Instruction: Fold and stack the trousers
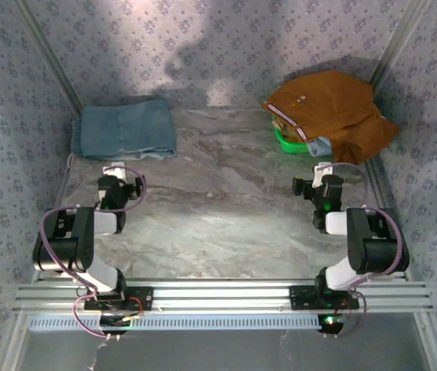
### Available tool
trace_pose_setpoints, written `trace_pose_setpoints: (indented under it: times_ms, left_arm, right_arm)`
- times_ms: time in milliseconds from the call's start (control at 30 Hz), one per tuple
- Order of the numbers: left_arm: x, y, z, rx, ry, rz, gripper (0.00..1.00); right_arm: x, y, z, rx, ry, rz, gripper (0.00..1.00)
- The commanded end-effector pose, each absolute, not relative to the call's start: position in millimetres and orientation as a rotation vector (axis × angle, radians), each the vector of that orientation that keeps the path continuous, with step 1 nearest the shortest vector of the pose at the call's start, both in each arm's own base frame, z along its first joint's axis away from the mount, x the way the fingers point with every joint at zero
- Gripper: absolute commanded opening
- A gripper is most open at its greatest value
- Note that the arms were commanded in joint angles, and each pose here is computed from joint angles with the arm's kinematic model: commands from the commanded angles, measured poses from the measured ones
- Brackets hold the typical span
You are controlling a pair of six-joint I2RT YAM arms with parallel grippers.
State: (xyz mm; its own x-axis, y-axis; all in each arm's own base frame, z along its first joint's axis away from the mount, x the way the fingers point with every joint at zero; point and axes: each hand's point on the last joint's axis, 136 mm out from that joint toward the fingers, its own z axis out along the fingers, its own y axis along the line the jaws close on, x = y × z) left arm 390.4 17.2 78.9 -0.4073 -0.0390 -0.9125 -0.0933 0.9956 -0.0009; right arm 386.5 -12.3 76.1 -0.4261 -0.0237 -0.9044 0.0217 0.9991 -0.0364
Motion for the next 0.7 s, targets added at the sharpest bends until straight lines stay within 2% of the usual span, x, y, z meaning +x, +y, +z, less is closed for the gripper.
trace_pose_setpoints:
  times_ms: [0,667]
  left_arm:
    - [398.0,14.3,88.4,-0.073,1.964,0.047,1.0]
    - [398.2,14.5,88.7,-0.072,1.963,0.05,1.0]
  right_arm:
    - [391.0,-9.6,83.3,-0.024,1.986,-0.05,1.0]
    - [391.3,-9.7,83.4,-0.023,1.985,-0.051,1.0]
